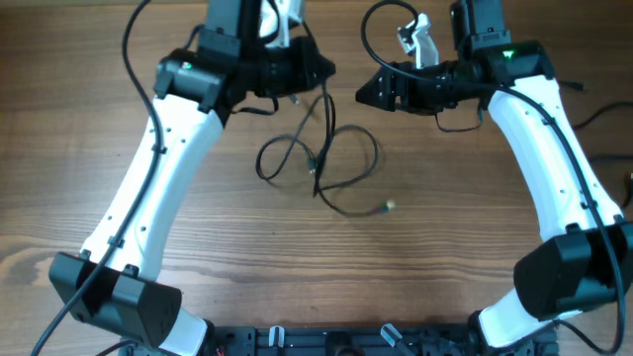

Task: Untangle cables

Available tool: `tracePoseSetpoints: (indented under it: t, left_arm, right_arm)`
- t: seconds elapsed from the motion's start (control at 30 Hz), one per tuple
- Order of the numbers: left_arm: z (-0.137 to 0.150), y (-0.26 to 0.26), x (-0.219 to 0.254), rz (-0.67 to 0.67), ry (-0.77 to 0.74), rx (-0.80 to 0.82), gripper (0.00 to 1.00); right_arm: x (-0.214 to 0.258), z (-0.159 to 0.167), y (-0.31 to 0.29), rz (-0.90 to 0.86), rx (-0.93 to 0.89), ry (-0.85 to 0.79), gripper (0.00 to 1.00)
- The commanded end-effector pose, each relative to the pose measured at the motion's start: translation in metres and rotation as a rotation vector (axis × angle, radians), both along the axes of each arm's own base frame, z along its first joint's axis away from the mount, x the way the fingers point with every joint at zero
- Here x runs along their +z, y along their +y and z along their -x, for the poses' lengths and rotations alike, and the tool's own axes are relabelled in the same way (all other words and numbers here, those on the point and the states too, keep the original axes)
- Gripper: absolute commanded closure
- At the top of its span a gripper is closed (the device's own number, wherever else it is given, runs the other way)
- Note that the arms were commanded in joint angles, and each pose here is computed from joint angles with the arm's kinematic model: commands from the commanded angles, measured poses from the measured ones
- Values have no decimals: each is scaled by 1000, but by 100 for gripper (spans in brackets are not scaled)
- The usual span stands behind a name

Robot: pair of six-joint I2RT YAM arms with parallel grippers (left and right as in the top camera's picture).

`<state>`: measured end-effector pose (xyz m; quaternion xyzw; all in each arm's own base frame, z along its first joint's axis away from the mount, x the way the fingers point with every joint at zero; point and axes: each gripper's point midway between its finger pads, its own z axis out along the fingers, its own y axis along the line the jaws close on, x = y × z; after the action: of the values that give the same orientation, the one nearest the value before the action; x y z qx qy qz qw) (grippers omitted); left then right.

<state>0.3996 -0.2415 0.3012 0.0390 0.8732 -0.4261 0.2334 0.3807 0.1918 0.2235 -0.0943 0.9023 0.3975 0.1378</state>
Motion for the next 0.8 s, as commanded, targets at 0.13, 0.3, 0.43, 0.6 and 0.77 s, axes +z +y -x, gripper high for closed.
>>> tracePoseSetpoints:
  t: [0.13,0.3,0.43,0.6,0.77]
  left_arm:
    - [46,10,53,116,-207,-288,96]
    - [38,77,-2,-114,-4,-75,96]
    - [46,139,-43,-359,146,78,96]
    - [50,157,-54,-424,241,191,96]
    - [42,170,-56,-458,257,300,96]
  right_arm:
    - [-18,3,18,-43,67,59,22]
    - [-38,-1,21,7,11,132,21]
    - [-45,1,41,-3,38,149,21]
    - [-51,18,78,-59,-11,343,16]
    - [-67,40,91,39,-51,434,4]
